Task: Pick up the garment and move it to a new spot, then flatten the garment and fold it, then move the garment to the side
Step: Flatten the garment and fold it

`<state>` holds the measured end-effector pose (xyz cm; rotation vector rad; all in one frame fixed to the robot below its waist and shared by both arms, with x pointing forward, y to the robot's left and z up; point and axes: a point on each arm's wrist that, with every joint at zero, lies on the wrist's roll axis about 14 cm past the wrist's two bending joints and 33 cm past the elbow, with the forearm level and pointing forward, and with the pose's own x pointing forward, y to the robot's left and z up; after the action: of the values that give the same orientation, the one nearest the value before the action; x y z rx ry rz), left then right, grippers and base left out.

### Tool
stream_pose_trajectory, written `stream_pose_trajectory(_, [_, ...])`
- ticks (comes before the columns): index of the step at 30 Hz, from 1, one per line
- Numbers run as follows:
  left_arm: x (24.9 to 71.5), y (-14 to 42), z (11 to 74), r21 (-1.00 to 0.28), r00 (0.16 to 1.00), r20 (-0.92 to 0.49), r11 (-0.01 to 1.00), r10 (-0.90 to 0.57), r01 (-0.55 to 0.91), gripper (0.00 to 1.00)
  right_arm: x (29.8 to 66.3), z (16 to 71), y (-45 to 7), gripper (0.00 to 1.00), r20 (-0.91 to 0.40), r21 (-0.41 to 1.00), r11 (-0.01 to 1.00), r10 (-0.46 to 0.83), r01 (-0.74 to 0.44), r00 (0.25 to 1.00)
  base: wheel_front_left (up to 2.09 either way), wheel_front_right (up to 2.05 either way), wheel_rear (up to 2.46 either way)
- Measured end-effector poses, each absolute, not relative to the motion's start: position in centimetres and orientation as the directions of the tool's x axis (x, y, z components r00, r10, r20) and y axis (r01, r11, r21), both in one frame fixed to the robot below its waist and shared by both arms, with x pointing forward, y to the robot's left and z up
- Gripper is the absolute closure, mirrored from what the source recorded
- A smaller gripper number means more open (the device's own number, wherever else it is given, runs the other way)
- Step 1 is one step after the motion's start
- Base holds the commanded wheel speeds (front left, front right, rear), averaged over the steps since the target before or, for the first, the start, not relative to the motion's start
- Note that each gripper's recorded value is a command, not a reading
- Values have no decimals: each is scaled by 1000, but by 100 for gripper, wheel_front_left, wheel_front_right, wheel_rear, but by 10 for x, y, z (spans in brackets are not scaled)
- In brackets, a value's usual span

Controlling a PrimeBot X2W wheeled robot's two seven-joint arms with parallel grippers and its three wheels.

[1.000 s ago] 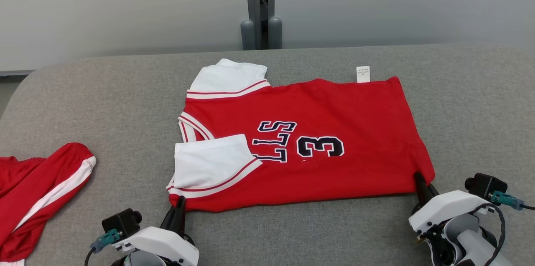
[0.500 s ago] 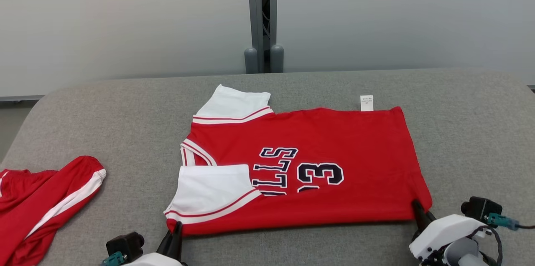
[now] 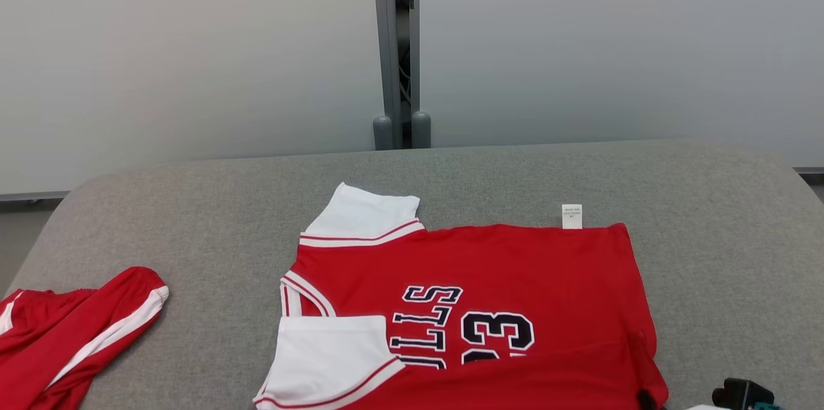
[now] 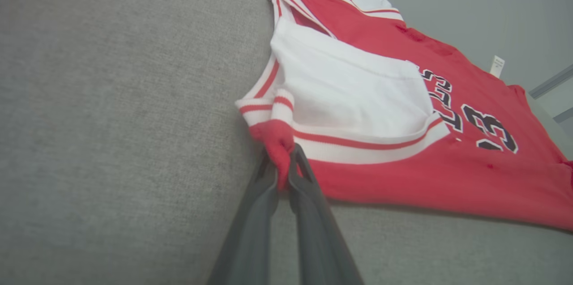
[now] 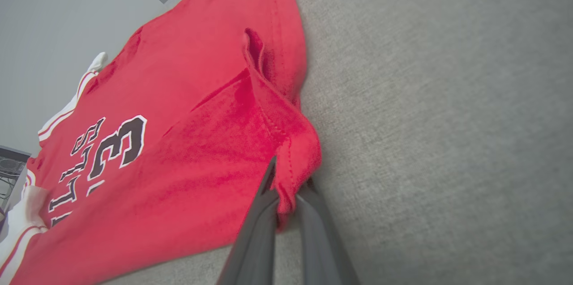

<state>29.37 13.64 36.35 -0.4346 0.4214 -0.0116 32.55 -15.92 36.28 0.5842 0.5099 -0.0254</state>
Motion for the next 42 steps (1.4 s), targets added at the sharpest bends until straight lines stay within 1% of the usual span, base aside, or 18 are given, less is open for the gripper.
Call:
stream_pose_trajectory(7, [269,135,352,-382,900,-421,922,-115,-60,100,303,350,-164,100,-505,519,833,119,191,855,0,0,0])
stream_pose_trajectory(16, [251,140,344,-365,893,-437,928,-106,-69,100,292,345,-167,100,-521,525,825,119,207,845,0,0,0])
stream_pose_trajectory(17, [253,141,346,-363,897,-431,929,-102,-69,100,292,345,-168,79,-522,530,821,118,213,844,0,0,0])
stream_pose_trajectory(18, [254,141,347,-357,899,-427,932,-99,-67,58,292,344,-168,20,-523,529,821,116,214,845,0,0,0])
stream_pose_trajectory(19, [253,141,347,-353,898,-428,933,-98,-66,0,292,344,-169,0,-522,529,820,113,217,846,0,0,0])
stream_pose_trajectory(23, [253,149,346,-339,898,-434,936,-68,-93,0,295,347,-171,0,-510,525,825,106,211,854,0,0,0])
stream_pose_trajectory(27, [257,157,351,-326,907,-420,938,-34,-116,0,299,348,-194,0,-508,491,835,45,246,860,0,0,0])
stream_pose_trajectory(30, [268,170,365,-298,928,-372,947,5,-124,0,305,353,-213,0,-497,459,848,0,263,868,0,0,0])
stream_pose_trajectory(33, [285,183,390,-246,956,-290,963,37,-111,0,319,367,-228,0,-456,422,874,-25,241,889,0,0,0])
stream_pose_trajectory(34, [285,183,390,-246,956,-290,963,37,-111,0,319,367,-228,0,-456,422,874,-25,241,889,0,0,0])
stream_pose_trajectory(36, [299,186,410,-223,974,-224,970,46,-97,0,334,384,-231,0,-407,417,885,-23,208,913,0,0,0])
stream_pose_trajectory(37, [313,186,432,-190,987,-153,979,44,-73,0,352,408,-237,0,-334,398,904,-20,160,942,0,0,0])
stream_pose_trajectory(38, [313,186,432,-190,987,-153,979,44,-73,0,352,408,-237,0,-334,398,904,-20,160,942,0,0,0])
stream_pose_trajectory(40, [326,183,453,-160,996,-86,986,31,-45,0,369,437,-245,0,-248,350,931,-16,105,969,0,0,0])
stream_pose_trajectory(41, [337,178,471,-133,999,-30,991,14,-18,0,380,460,-245,0,-171,307,950,-3,56,985,0,0,0])
stream_pose_trajectory(42, [337,178,471,-133,999,-30,991,14,-18,0,380,460,-245,0,-171,307,950,-3,56,985,0,0,0])
